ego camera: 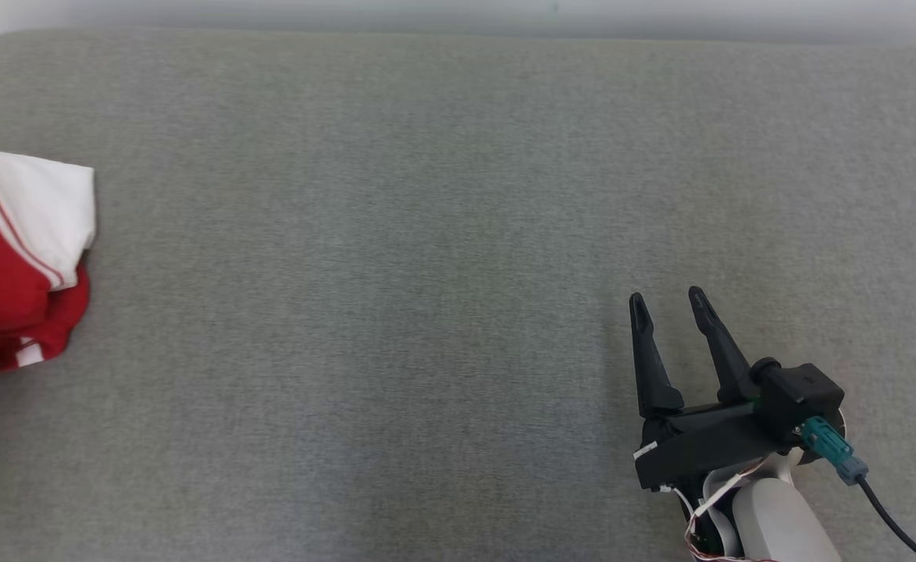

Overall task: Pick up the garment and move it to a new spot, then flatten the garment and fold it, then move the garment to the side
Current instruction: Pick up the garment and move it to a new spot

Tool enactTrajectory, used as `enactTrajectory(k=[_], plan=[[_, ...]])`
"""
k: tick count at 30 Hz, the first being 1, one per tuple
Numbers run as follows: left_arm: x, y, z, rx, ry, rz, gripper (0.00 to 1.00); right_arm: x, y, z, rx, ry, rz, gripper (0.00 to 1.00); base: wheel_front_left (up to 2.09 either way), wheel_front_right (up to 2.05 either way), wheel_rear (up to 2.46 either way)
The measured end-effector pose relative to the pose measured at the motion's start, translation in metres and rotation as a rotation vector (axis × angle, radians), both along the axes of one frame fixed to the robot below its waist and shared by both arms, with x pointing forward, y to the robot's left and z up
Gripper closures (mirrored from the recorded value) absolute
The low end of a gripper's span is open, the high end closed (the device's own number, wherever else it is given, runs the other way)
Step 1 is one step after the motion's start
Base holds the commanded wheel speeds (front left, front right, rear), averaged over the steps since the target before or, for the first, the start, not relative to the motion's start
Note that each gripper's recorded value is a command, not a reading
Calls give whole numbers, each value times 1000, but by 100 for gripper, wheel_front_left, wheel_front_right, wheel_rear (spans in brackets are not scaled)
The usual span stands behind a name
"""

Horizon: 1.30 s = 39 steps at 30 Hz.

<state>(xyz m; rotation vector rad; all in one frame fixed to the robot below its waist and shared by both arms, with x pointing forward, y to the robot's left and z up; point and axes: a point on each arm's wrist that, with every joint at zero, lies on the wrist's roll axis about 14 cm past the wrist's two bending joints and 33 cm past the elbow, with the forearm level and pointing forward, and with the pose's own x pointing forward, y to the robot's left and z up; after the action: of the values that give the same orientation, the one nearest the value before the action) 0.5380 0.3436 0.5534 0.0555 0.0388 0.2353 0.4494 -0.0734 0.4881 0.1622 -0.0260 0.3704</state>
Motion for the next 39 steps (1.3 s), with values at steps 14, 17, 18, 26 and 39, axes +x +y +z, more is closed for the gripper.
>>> enactTrajectory(k=[14,17,18,26,39], plan=[[2,3,-72,-27,330,22,100,-3,-22,-5,-9,13,-59,0,0,0,0],[1,0,-77,-23,348,16,100,-4,-24,-2,-9,7,-64,0,0,0,0],[1,0,-76,-20,340,15,100,-4,-24,-1,-9,5,-65,0,0,0,0],[13,-4,-15,67,135,-26,100,-6,-22,7,-5,-16,-63,0,0,0,0],[11,-70,164,214,-343,-225,100,-15,-16,25,14,-54,-50,0,0,0,0]])
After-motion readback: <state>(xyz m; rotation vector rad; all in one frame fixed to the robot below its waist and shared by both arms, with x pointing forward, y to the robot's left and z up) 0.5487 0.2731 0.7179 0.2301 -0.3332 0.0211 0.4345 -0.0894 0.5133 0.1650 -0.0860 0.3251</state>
